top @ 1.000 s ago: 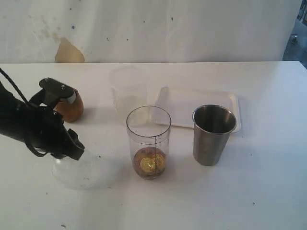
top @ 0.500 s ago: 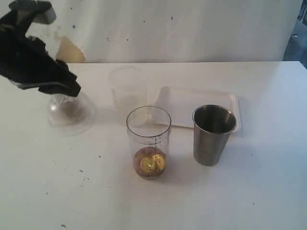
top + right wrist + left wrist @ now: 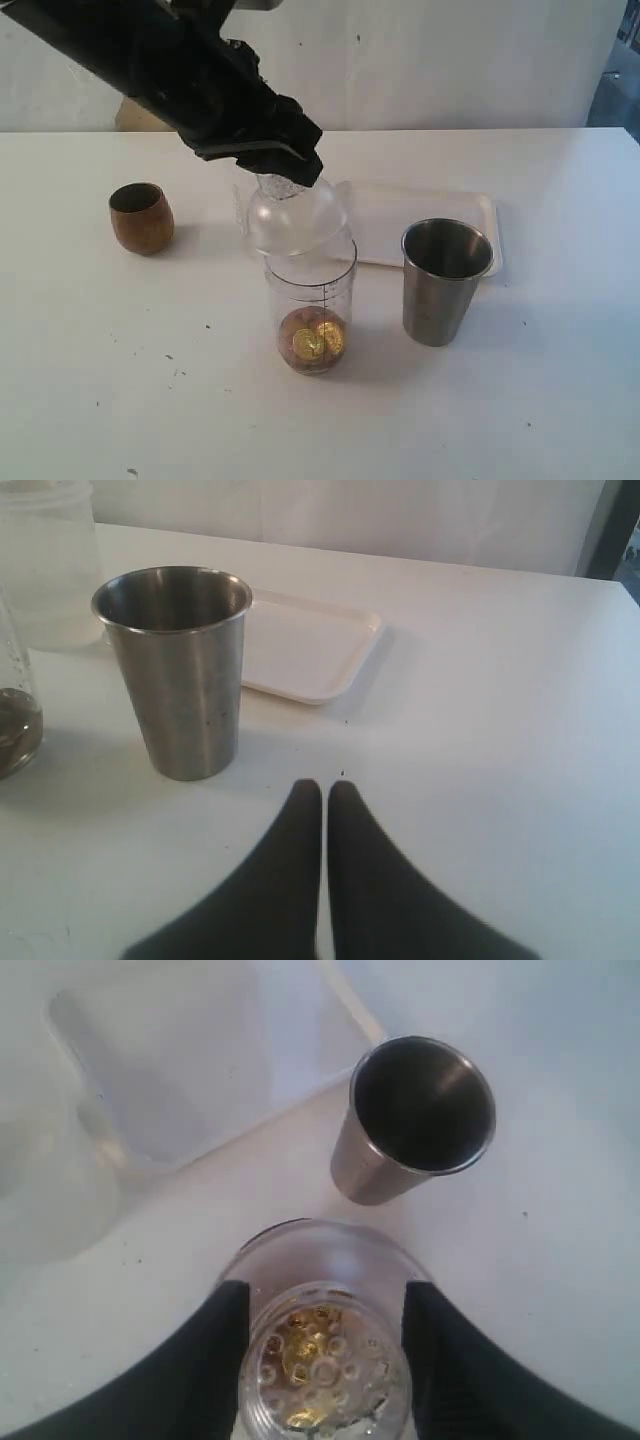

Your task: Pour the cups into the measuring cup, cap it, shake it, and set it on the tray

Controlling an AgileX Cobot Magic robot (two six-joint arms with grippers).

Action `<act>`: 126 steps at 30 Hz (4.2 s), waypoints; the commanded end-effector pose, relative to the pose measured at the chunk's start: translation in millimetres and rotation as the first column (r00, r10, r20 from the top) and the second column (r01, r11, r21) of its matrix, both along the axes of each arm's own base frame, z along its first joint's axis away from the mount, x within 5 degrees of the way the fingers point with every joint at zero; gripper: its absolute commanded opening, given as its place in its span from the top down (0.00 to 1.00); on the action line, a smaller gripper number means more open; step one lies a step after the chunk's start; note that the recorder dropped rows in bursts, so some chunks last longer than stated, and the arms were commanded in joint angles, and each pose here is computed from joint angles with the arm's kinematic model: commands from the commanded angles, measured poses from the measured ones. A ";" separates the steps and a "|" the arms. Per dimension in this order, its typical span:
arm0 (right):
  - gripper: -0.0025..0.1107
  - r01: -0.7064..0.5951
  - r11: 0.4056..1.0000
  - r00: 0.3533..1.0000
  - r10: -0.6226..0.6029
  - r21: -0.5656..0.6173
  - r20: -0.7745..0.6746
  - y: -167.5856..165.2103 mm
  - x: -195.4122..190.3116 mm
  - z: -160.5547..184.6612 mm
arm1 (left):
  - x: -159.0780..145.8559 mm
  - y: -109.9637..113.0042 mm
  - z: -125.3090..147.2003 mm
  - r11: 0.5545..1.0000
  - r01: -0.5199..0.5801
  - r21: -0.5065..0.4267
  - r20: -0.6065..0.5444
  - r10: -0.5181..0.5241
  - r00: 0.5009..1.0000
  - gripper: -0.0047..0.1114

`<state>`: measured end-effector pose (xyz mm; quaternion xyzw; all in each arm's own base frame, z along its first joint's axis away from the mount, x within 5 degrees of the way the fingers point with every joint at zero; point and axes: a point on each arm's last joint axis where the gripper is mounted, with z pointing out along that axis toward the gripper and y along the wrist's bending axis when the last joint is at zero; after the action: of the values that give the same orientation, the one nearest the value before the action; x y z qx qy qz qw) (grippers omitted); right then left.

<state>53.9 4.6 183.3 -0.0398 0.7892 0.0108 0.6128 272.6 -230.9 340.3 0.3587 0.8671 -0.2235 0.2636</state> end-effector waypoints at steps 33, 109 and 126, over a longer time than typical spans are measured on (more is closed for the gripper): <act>0.96 0.004 1.000 1.000 -0.004 -0.005 0.004 -0.3 -0.3 -0.3 | 5.4 -27.5 -27.3 0.989 0.121 0.084 0.040 -0.125 0.991 0.47; 0.96 0.004 1.000 1.000 -0.004 -0.005 0.004 -0.3 -0.3 -0.3 | -2.5 -15.6 -16.1 0.980 0.190 0.064 0.403 -0.200 0.893 0.96; 0.96 0.004 1.000 1.000 -0.004 -0.005 0.004 -0.3 -0.3 -0.3 | -32.6 -13.8 -25.0 0.984 0.176 0.034 0.525 -0.167 0.834 0.96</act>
<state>53.9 4.6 183.3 -0.0398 0.7892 0.0108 0.6128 238.3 -244.6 315.4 0.4980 0.7323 -0.1519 0.4389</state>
